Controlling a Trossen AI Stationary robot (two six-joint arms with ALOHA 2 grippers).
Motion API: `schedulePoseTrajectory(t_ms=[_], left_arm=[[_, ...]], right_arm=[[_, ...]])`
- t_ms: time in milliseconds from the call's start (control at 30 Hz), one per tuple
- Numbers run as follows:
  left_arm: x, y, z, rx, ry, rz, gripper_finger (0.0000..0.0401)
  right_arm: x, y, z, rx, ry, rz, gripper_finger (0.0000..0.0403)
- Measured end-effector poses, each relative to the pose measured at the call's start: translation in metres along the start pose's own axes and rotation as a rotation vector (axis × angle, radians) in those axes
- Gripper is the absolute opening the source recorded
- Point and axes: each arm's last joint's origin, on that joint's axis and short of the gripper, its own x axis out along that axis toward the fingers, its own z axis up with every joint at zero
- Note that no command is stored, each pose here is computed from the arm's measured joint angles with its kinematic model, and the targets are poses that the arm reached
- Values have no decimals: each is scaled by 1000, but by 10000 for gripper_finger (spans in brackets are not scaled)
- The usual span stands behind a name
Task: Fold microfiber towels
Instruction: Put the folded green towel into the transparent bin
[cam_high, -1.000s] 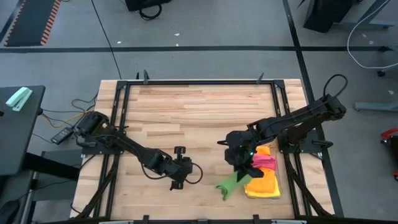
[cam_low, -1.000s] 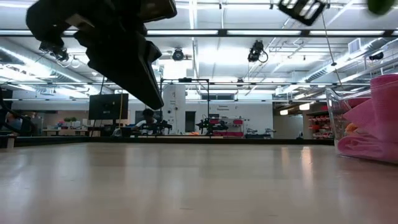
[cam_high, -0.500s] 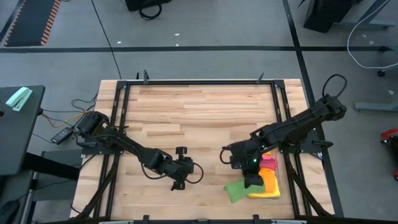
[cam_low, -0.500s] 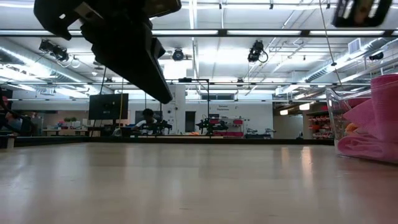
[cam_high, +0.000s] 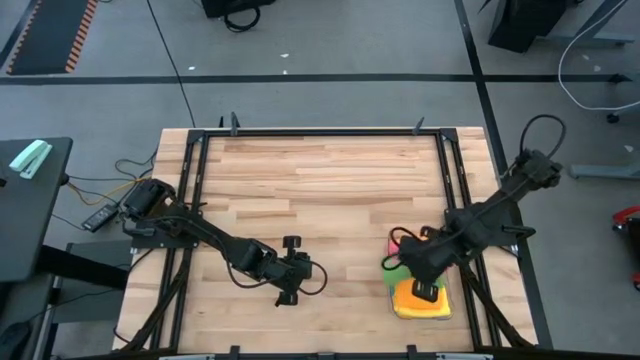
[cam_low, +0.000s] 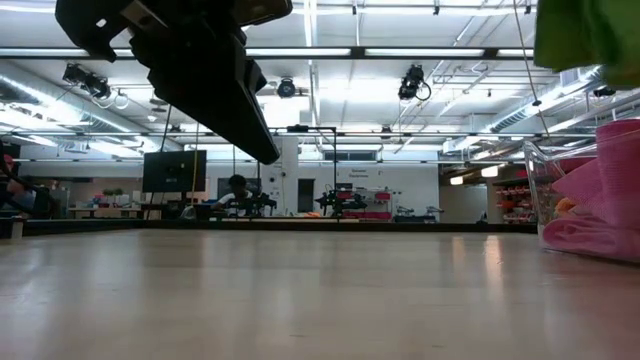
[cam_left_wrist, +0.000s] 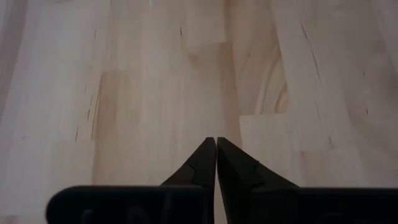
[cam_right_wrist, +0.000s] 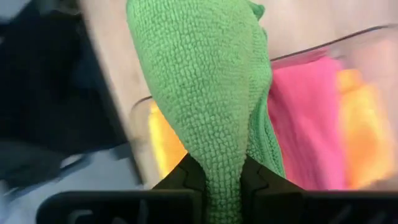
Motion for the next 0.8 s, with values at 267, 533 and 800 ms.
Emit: schedulePoseTrajectory(t_ms=[267,533,800], left_arm=[[0,0,0,0,-1,0,33],[0,0,0,-1,-2,-1,31],[0,0,0,-1,-3,-1,24]], right_arm=[[-16,18,-23,-75,-101,-172,39],[19,31,-38,-181,-32,-351,39],[73,54,-46,-288,61,-432,39]])
